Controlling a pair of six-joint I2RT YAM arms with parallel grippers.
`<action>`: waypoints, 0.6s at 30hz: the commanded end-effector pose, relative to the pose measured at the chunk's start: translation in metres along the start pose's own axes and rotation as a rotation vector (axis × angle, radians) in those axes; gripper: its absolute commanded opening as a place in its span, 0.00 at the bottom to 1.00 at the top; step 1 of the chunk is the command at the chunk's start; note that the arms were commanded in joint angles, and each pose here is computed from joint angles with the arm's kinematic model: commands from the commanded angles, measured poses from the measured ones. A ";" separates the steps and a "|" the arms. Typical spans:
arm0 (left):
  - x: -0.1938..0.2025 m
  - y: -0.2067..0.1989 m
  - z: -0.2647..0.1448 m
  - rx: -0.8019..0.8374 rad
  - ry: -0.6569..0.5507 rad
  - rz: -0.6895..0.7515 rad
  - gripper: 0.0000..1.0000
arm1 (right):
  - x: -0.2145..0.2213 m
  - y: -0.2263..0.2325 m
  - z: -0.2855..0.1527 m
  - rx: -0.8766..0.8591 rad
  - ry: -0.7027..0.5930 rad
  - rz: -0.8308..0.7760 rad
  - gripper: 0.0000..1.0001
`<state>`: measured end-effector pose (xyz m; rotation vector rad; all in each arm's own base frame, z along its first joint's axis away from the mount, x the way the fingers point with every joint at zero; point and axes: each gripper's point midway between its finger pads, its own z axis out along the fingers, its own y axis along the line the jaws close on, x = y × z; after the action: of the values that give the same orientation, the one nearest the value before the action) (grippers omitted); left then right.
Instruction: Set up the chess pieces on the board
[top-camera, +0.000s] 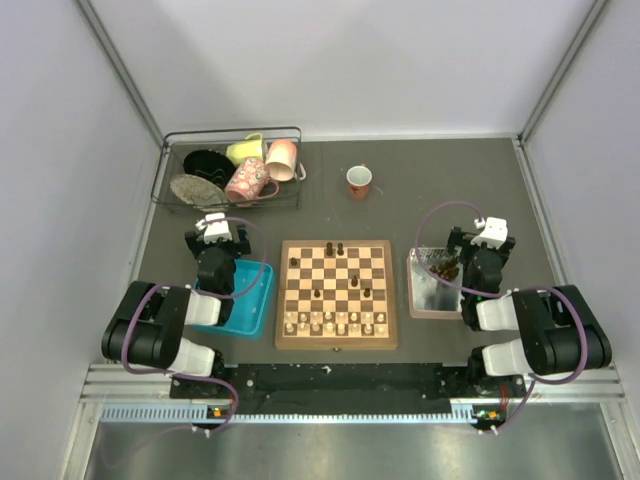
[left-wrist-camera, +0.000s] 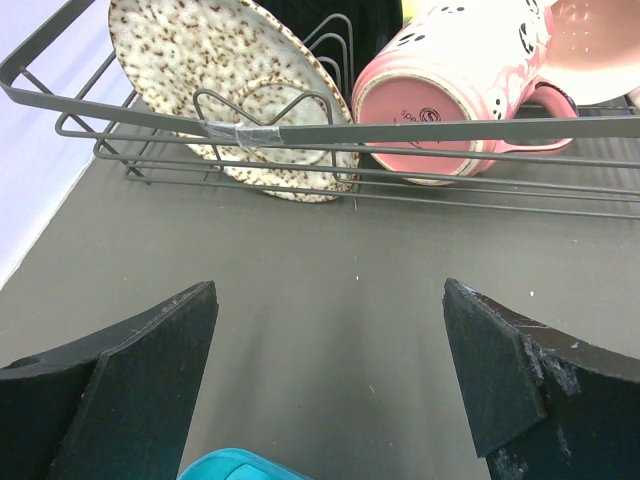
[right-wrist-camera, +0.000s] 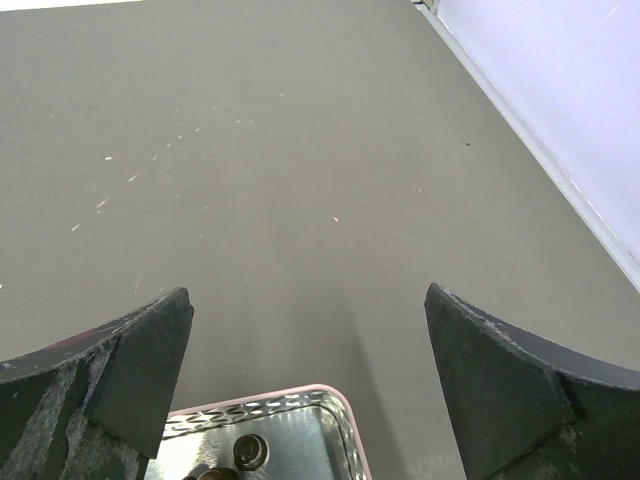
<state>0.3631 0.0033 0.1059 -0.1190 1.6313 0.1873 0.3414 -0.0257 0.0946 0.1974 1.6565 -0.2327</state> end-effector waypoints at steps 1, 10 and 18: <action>-0.025 0.002 0.007 -0.017 -0.083 -0.029 0.99 | -0.026 0.005 0.007 -0.003 -0.082 0.046 0.99; -0.023 0.003 0.006 -0.015 -0.080 -0.027 0.99 | -0.025 0.005 0.007 -0.003 -0.081 0.045 0.99; -0.053 0.007 -0.003 -0.062 0.034 -0.008 0.98 | -0.026 0.005 0.007 -0.004 -0.082 0.044 0.99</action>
<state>0.3603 -0.0038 0.1263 -0.0699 1.6145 0.1766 0.3414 -0.0257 0.0946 0.1974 1.6565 -0.2327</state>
